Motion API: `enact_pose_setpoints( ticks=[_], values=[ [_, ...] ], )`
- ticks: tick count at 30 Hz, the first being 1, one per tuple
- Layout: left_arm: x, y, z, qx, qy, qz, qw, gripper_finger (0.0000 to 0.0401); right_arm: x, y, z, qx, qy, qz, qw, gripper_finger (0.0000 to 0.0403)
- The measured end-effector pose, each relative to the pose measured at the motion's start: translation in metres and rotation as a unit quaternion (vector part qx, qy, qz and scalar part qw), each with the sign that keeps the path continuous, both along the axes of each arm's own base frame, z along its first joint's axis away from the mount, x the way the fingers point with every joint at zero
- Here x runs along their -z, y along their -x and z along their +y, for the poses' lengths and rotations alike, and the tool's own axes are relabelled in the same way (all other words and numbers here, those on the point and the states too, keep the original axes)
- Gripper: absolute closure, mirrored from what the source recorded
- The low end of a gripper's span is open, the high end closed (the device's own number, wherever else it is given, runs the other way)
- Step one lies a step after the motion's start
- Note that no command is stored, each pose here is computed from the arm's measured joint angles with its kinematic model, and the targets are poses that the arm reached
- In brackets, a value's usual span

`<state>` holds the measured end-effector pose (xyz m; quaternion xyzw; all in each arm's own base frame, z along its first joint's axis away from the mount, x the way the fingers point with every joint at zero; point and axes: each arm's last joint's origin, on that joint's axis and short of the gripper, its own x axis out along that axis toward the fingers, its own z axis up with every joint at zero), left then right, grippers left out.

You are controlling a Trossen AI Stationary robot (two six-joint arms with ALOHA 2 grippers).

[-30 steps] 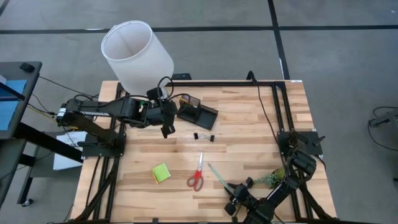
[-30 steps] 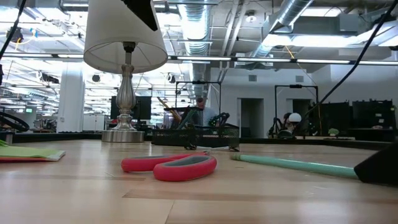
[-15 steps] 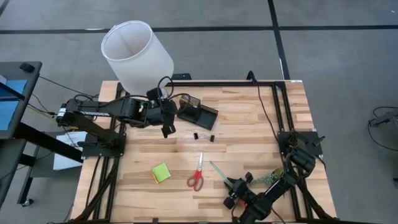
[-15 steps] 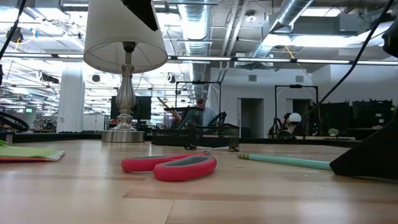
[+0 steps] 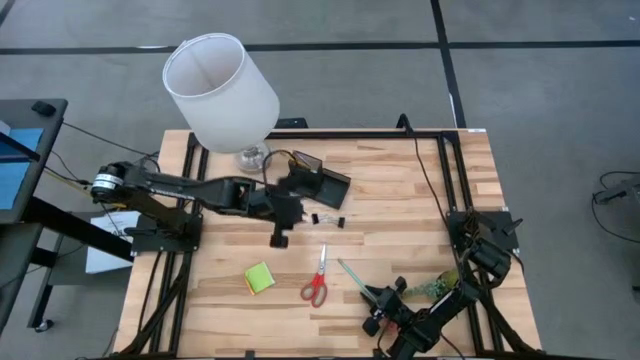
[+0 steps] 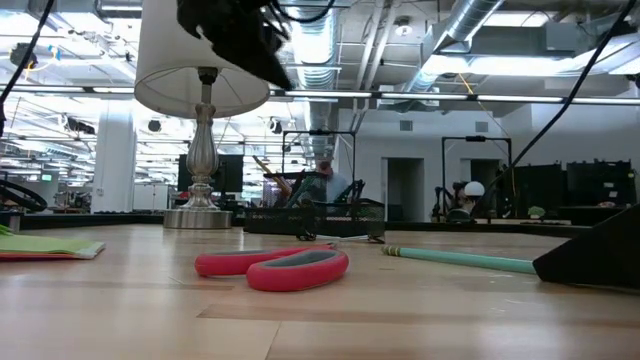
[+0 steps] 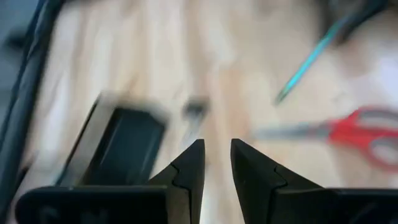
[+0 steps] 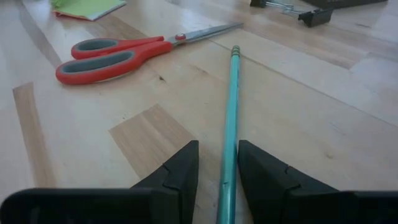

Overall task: Pick and place office supplies into organizer
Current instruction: Put the light blue pencil into the black desk organizer

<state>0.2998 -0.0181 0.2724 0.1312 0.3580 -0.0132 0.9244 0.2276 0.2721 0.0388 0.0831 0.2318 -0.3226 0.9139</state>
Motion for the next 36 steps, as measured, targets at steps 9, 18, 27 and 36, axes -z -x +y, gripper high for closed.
enact_pose_setpoints(
  ticks=[9, 18, 27, 36],
  values=[
    [0.046, -0.006, -0.004, 0.088, 0.045, -0.11, 0.989, 0.0331, 0.001, 0.0, 0.0, -0.005, 0.012, -0.005, 1.0, 0.0296],
    [0.113, -0.044, -0.018, 0.167, 0.082, -0.108, 0.977, 0.0331, 0.001, 0.0, 0.0, -0.005, 0.012, -0.005, 1.0, 0.0296],
    [0.138, -0.083, -0.021, 0.183, 0.089, -0.105, 0.973, 0.0331, 0.001, -0.002, -0.001, -0.003, 0.012, -0.006, 1.0, 0.0316],
    [0.141, -0.086, -0.022, 0.202, 0.096, -0.093, 0.97, 0.0331, 0.001, -0.001, -0.001, -0.003, 0.013, -0.006, 1.0, 0.0367]
  ],
)
